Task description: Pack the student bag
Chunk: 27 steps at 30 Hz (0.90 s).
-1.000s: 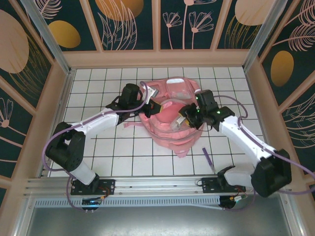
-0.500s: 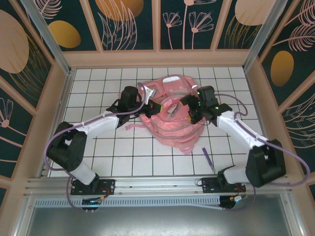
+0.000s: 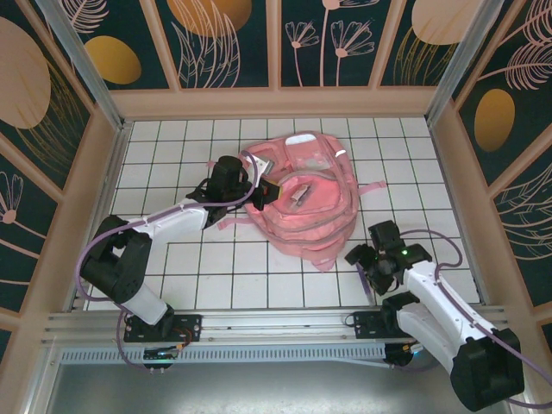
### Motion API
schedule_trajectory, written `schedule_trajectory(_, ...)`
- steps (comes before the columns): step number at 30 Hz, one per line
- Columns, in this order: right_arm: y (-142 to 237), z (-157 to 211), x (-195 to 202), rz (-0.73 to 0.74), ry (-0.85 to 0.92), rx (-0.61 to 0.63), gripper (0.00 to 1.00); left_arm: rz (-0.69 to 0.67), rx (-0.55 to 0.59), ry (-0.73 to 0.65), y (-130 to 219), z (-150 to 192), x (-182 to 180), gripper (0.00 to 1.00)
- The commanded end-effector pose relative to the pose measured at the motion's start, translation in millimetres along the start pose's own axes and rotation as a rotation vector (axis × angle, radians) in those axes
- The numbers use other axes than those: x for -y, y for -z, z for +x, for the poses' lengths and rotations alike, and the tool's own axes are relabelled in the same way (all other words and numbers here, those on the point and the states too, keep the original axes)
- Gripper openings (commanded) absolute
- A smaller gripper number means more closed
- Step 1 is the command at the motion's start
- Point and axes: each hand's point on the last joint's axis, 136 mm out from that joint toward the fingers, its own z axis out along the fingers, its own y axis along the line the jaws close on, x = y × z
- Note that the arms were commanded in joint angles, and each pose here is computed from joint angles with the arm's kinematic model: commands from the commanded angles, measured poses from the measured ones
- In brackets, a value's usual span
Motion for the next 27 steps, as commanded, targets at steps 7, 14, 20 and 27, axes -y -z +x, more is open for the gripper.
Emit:
schedule_trajectory(7, -3.7, -8.6, -3.3, 0.043, 0.103, 0.013, 0.91, -0.011, 0.106, -0.012, 17.0, -31.4, 6.2, 0.0)
schedule_trajectory(14, -9.9, -8.1, -1.7, 0.098, 0.12, -0.006, 0.81, -0.004, 0.07, -0.017, 20.7, -13.4, 7.1, 0.0)
schedule_trajectory(20, -24.0, 2.2, -5.7, 0.13, 0.137, -0.034, 0.51, 0.009, 0.058, -0.02, 21.7, -10.1, 9.6, 0.0)
schedule_trajectory(27, -31.2, -8.0, -26.1, 0.105, 0.126, -0.016, 0.15, 0.029, 0.059, -0.023, 22.3, -12.2, 13.9, 0.0)
